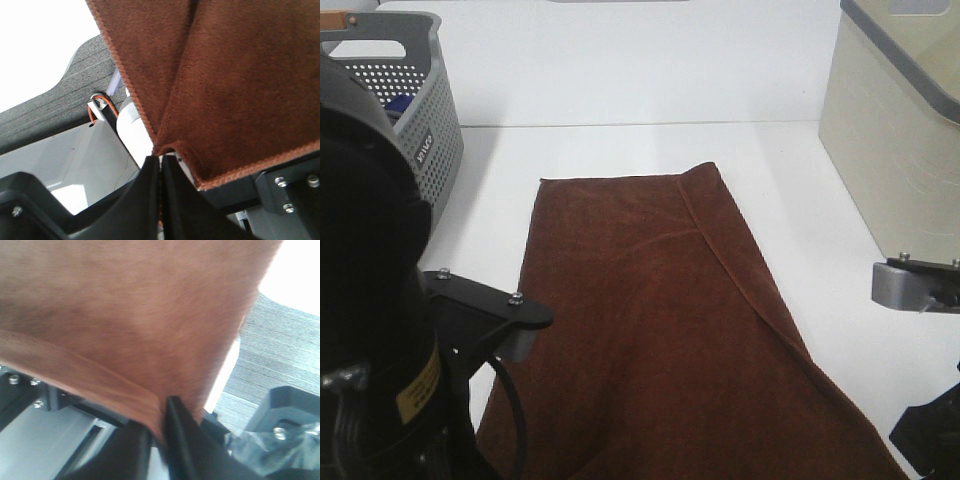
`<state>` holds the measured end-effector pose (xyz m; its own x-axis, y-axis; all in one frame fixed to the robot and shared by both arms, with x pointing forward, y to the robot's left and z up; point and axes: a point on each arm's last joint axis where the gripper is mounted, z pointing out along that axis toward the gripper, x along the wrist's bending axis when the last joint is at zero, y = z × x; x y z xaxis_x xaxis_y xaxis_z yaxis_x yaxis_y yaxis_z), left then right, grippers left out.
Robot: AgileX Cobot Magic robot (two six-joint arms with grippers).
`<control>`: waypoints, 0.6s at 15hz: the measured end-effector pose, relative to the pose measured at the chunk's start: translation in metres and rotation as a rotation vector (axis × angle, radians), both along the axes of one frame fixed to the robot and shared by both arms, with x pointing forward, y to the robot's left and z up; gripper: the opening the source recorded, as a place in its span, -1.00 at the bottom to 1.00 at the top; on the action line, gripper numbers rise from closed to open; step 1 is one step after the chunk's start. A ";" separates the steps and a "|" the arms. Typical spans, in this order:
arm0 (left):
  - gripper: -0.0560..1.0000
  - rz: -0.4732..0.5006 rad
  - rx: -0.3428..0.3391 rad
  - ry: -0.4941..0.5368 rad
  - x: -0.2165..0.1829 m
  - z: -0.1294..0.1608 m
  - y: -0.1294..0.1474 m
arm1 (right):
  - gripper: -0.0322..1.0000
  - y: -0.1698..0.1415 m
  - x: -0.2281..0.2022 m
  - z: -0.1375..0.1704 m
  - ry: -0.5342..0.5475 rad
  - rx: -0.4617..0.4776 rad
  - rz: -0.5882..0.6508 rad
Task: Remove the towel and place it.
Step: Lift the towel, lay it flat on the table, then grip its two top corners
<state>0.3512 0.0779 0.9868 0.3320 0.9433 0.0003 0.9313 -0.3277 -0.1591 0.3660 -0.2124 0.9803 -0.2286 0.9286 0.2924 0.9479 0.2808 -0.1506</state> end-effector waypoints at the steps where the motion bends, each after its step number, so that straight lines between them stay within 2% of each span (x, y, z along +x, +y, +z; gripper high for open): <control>1: -0.79 0.009 0.014 0.018 -0.002 0.000 0.001 | -0.44 -0.001 -0.001 -0.001 0.003 -0.004 0.002; 2: -0.61 0.017 0.012 0.032 -0.003 0.000 0.001 | -0.20 0.000 -0.001 -0.001 0.005 -0.001 0.001; 3: -0.61 0.017 0.012 0.032 -0.003 0.000 0.001 | -0.20 0.000 -0.001 -0.001 0.005 -0.001 0.001; 4: -0.32 0.024 0.007 0.045 -0.004 0.000 0.000 | -0.01 0.000 -0.001 -0.001 0.007 0.005 -0.001; 5: 0.35 0.030 0.002 0.054 -0.005 0.001 0.000 | 0.19 0.001 -0.001 0.000 0.006 0.017 0.009; 6: 0.56 0.030 0.002 0.054 -0.005 0.001 0.000 | 0.22 0.001 -0.001 0.000 0.005 0.018 0.010; 7: 0.66 0.028 0.003 0.052 -0.005 0.001 0.000 | 0.23 0.001 -0.001 0.000 0.004 0.019 0.013; 9: 0.70 0.011 0.019 0.025 -0.002 0.001 0.001 | 0.25 0.001 0.004 0.002 -0.037 0.006 0.023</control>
